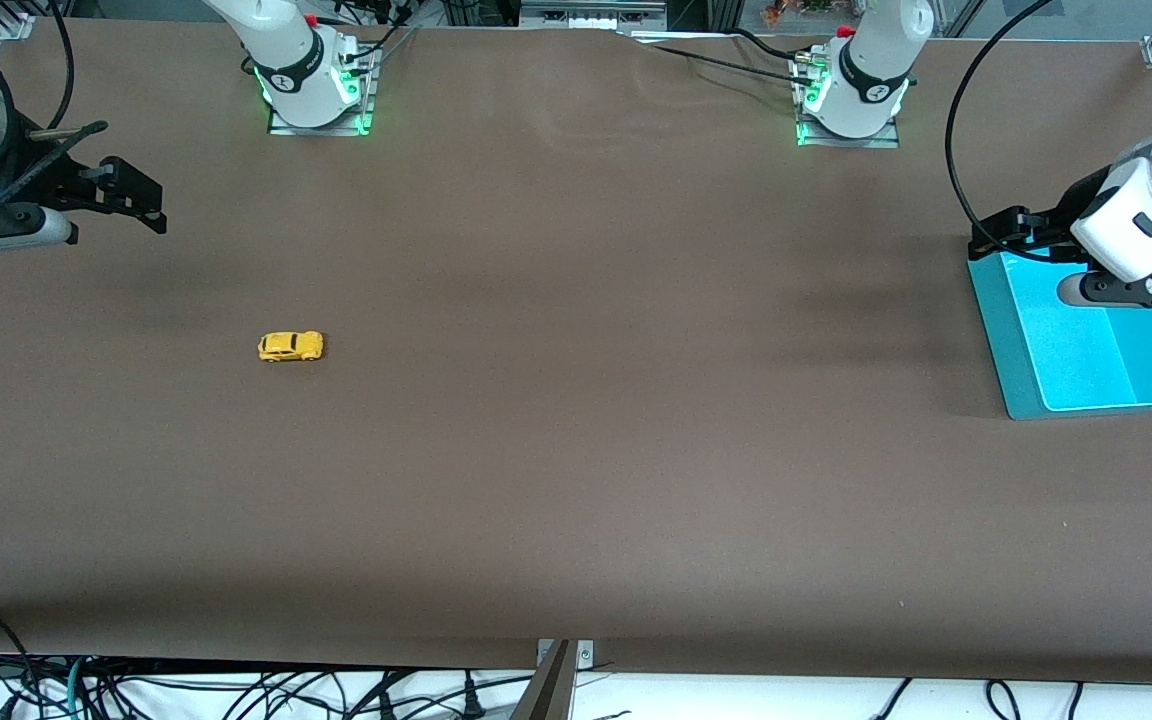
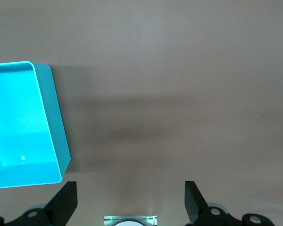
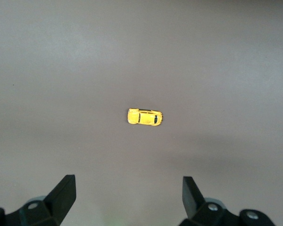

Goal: Wind and store yellow beetle car

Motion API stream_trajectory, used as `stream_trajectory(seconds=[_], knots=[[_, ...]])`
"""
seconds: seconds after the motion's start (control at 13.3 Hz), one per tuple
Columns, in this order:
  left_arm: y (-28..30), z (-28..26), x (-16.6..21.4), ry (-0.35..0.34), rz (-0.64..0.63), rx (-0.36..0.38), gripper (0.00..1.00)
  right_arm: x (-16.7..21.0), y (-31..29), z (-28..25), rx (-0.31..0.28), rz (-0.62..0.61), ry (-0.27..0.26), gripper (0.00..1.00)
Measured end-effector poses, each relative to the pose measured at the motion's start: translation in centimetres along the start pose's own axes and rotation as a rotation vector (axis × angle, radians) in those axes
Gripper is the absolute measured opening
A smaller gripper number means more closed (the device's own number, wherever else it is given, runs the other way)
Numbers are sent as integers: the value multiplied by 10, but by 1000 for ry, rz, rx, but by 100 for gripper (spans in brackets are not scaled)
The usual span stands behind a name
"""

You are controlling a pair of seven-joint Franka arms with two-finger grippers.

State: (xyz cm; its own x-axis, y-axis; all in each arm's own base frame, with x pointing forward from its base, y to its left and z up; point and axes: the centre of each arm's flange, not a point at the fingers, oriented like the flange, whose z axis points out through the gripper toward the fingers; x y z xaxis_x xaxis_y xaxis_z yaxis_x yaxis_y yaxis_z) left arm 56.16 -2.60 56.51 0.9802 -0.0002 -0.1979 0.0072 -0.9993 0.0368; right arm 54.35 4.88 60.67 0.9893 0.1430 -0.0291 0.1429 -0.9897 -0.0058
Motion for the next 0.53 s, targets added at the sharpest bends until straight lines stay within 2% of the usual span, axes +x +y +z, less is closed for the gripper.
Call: stream_trajectory(seconds=[0.53], knots=[[0,0,0,0,0,0,100,0,-1,0,0,13,0,100]])
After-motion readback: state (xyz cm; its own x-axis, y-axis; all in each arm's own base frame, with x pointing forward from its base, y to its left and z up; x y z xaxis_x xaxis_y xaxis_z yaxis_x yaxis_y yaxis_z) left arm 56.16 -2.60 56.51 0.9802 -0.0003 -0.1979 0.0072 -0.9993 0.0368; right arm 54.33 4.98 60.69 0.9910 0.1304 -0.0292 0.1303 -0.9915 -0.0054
